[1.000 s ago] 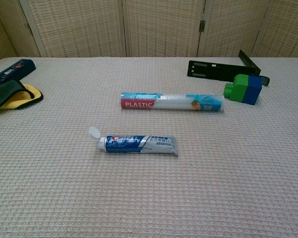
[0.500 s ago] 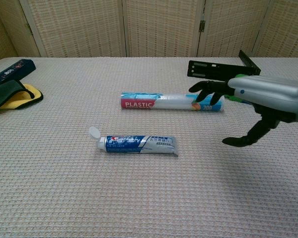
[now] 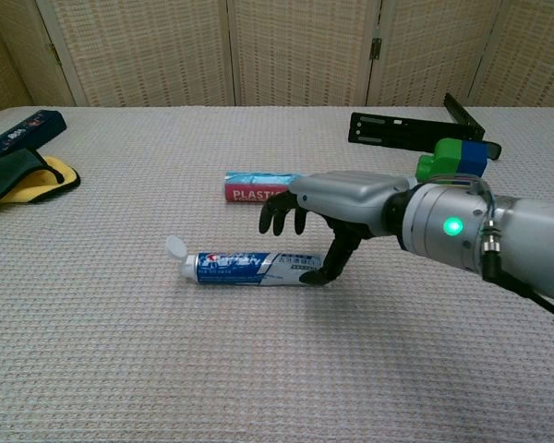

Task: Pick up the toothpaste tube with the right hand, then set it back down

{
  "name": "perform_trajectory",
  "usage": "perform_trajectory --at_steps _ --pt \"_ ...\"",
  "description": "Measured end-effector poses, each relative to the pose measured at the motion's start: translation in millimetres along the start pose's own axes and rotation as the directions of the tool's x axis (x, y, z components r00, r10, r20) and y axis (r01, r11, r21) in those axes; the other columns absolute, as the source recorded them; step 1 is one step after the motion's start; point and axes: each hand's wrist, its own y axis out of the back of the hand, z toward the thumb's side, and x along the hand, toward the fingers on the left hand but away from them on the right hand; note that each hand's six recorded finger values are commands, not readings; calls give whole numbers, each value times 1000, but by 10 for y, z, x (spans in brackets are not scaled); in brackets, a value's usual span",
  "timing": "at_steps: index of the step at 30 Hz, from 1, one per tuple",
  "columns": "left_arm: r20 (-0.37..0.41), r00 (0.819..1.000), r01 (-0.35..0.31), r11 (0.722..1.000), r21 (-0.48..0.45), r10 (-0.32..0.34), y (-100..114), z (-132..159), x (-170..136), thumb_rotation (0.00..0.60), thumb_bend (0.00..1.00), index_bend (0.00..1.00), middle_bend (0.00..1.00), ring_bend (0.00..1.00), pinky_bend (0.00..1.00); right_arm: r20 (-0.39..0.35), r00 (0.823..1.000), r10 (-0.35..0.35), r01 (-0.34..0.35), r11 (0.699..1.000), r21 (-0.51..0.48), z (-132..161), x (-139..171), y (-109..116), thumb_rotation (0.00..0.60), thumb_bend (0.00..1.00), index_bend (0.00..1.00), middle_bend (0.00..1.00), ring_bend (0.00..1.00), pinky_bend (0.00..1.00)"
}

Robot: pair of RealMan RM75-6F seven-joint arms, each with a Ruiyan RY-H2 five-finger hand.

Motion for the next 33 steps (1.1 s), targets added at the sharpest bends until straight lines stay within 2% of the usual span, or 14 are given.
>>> perform_trajectory --at_steps 10,26,33 --pt "-5 1000 -1 1000 -2 1 8 -26 -15 600 206 55 72 80 0 34 999 14 -14 1000 24 95 -319 -117 600 335 298 315 345 259" --pt "-14 1000 10 1000 -3 -10 -40 -60 -14 600 206 55 72 80 0 63 998 16 -20 998 58 136 -530 -224 600 335 387 382 419 356" --pt "-14 1000 12 1000 -5 -12 -46 -81 -13 600 206 56 72 80 0 65 998 7 -12 997 73 200 -607 -255 600 357 495 452 494 440"
